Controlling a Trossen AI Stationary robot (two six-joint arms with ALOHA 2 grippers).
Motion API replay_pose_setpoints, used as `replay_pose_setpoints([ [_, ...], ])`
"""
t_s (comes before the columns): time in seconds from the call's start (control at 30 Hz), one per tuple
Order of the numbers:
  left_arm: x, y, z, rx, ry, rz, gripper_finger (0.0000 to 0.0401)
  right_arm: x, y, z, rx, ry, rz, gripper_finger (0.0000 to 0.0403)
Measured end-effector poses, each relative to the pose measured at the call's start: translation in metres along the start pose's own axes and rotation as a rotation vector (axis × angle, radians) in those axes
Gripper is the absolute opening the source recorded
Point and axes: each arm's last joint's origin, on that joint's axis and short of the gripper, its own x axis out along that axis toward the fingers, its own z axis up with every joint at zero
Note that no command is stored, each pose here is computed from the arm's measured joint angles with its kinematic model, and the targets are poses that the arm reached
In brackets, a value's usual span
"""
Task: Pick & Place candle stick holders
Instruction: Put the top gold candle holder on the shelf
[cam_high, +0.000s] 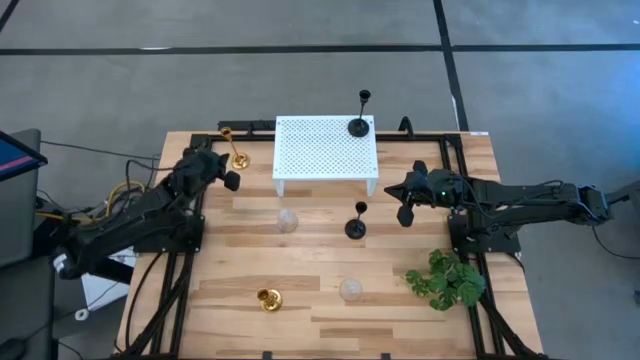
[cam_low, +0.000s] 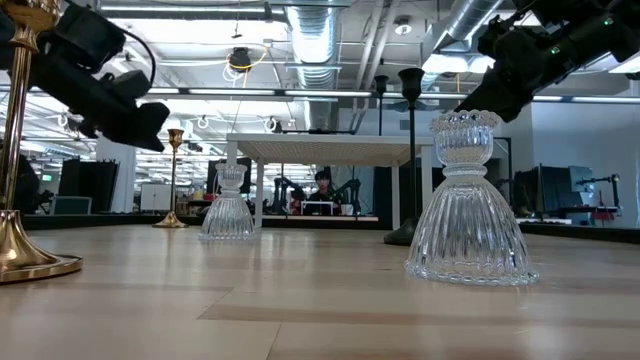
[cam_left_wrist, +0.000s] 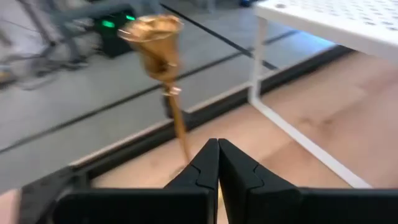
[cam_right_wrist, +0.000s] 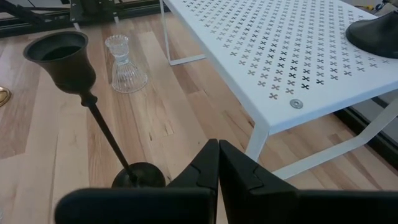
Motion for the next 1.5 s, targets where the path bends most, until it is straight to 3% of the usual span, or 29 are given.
replay_pose_setpoints([
  [0.23,0.011,0.008,-0.006,0.022,0.075,-0.104,0.0006,0.0,0.0,0.0,-0.01,0.001,0.0,0.0],
  [0.4,0.016,0.017,-0.01,0.027,0.115,-0.053,0.0004,0.0,0.0,-0.001,-0.013,0.01,0.0,0.0],
  [0.63,0.017,0.026,-0.01,0.07,0.106,-0.076,0.0004,0.0,0.0,-0.002,-0.014,0.017,-0.001,0.0],
  [0.87,0.016,0.028,-0.013,0.027,0.09,-0.142,0.0006,0.0,0.0,-0.002,-0.013,0.018,0.004,0.0],
  [1.23,0.018,0.028,-0.013,-0.004,0.102,-0.131,0.0008,0.0,0.0,-0.002,-0.012,0.02,0.007,0.0],
  [1.5,0.018,0.028,-0.009,-0.069,0.06,-0.13,0.005,0.0,0.0,-0.002,-0.011,0.017,0.007,0.0],
])
